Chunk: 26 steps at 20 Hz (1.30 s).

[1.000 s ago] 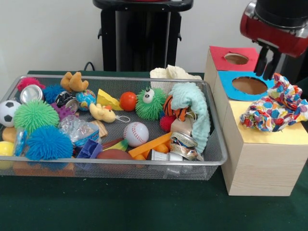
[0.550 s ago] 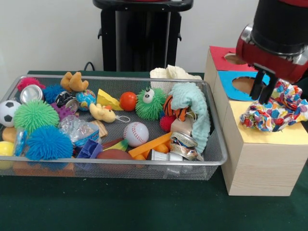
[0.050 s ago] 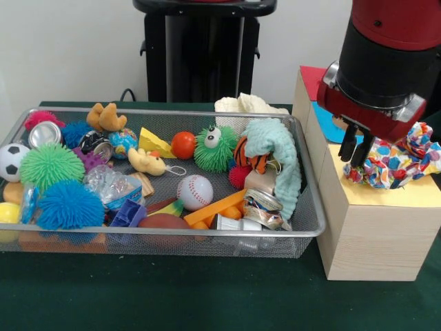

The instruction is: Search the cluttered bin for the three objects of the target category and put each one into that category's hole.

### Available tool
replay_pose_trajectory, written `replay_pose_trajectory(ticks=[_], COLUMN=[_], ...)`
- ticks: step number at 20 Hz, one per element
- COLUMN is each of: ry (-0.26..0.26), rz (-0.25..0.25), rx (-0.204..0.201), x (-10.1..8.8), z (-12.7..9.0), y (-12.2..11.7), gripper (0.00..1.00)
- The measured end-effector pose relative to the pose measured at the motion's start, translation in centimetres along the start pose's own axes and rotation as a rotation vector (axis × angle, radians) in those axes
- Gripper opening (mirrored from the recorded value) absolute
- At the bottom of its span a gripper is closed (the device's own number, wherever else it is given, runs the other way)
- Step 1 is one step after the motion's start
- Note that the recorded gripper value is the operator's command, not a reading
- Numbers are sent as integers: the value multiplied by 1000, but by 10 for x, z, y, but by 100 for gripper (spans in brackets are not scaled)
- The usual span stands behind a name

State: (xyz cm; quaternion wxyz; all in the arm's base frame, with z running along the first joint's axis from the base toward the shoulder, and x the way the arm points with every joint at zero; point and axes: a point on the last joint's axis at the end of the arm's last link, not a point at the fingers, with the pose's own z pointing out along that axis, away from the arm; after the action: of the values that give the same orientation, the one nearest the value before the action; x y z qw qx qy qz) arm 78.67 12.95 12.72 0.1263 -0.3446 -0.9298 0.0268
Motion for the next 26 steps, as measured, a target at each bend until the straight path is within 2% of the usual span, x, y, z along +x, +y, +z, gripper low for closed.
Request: replay_pose_trajectory(ticks=[7,26], ry=[8,5], rz=[-15,-24], rx=[4,-1], x=[-2,1], z=[2,2], y=[11,17], gripper=[0,0])
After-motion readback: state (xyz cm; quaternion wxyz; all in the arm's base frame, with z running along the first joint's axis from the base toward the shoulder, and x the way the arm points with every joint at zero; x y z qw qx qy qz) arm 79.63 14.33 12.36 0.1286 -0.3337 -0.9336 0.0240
